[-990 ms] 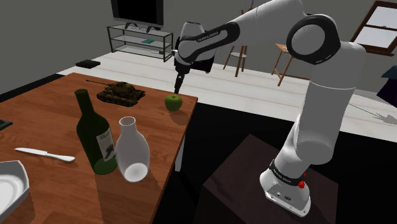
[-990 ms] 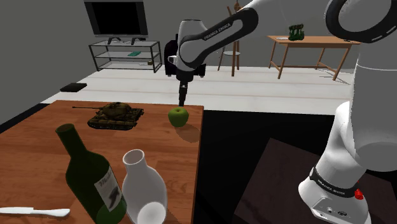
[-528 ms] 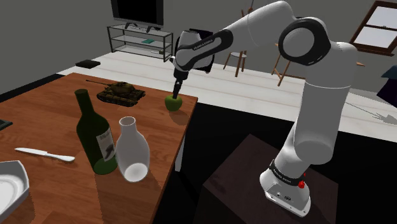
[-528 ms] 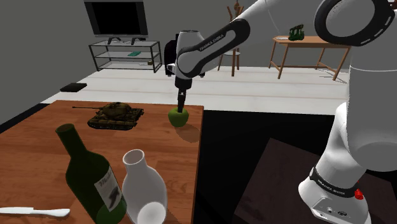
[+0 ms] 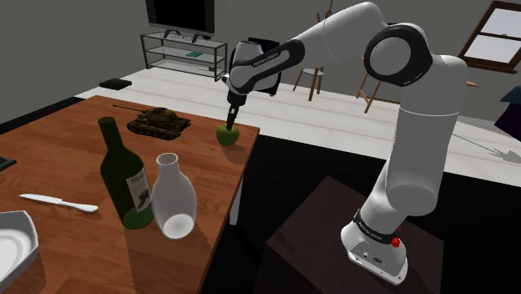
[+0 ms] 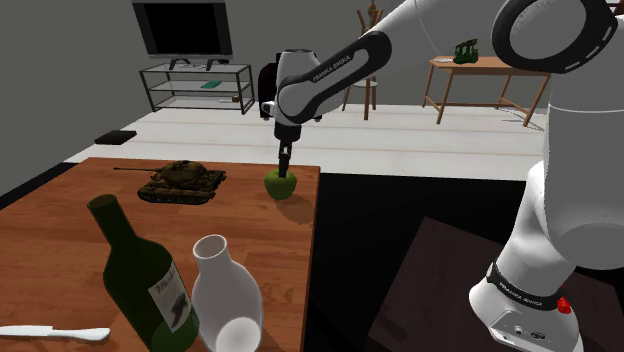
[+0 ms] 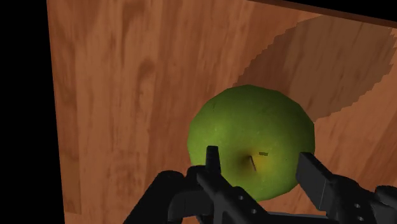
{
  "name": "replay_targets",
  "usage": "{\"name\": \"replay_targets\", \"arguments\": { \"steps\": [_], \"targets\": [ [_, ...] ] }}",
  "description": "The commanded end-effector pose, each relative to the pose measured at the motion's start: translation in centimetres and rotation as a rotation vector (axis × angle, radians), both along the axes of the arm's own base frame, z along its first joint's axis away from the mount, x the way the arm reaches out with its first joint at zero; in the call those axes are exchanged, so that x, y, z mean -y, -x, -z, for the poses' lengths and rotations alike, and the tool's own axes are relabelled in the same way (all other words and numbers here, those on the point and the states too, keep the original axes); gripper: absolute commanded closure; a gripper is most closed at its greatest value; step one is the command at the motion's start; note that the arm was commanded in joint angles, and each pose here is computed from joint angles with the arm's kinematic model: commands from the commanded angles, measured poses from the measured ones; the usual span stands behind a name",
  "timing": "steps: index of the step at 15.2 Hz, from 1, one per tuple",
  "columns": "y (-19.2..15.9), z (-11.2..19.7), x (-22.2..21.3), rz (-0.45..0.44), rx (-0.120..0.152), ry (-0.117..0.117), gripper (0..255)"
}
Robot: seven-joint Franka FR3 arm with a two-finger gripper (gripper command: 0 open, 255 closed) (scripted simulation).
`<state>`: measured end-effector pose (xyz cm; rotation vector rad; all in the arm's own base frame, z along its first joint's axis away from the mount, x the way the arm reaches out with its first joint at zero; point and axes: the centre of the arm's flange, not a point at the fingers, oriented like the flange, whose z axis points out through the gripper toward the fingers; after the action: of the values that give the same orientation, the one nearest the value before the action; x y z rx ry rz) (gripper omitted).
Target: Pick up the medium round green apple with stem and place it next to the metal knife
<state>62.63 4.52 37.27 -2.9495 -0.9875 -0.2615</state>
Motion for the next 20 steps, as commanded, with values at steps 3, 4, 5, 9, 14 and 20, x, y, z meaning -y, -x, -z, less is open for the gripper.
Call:
{"name": "replay_targets", "arguments": {
  "steps": [3,4,5,9,14,20],
  "targets": [
    [0.0,0.0,0.0,0.0,0.0,0.0,255],
    [0.0,0.0,0.0,0.0,0.0,0.0,255],
    [0.0,0.0,0.0,0.0,0.0,0.0,255],
    [0.0,0.0,0.0,0.0,0.0,0.0,255],
    [0.0,-2.6,0.0,0.0,0.0,0.0,255],
    [0.0,-5.8,0.0,0.0,0.0,0.0,255]
  ]
}}
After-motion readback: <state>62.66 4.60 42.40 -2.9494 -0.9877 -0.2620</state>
